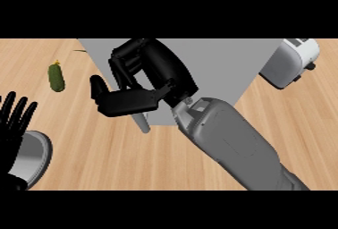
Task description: Pick up the wine, place it into the cabinet and close the cabinet
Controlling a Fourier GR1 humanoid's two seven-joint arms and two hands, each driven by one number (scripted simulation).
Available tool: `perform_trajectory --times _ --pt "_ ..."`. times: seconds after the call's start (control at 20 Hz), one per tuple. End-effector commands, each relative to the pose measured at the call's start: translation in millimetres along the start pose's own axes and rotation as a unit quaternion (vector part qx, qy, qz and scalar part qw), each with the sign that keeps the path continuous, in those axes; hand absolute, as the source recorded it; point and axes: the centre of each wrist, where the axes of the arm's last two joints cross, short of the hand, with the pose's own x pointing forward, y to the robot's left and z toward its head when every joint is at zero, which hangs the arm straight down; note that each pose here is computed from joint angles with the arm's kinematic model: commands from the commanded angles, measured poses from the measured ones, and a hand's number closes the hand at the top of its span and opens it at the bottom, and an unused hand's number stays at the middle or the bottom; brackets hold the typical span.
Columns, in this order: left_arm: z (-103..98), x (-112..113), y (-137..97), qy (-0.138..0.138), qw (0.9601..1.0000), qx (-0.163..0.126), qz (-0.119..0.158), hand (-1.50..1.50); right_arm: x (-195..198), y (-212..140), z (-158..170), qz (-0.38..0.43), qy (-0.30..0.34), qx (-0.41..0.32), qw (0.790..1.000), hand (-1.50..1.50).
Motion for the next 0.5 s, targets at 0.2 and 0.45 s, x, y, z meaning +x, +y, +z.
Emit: perform_trajectory --times 0.2,0.45 --pt "-1.0 13.5 21.0 0.013 0.9997 0.006 -0.017 -1.50 -24.7 -51.7 -7.8 0.028 0.021 -0.038 0.999 1.50" --pt "-6.5 12.2 13.2 -0.002 0.9999 0.004 -0.016 -1.50 -27.6 -82.9 -10.6 0.051 0.014 -0.057 0.997 1.50"
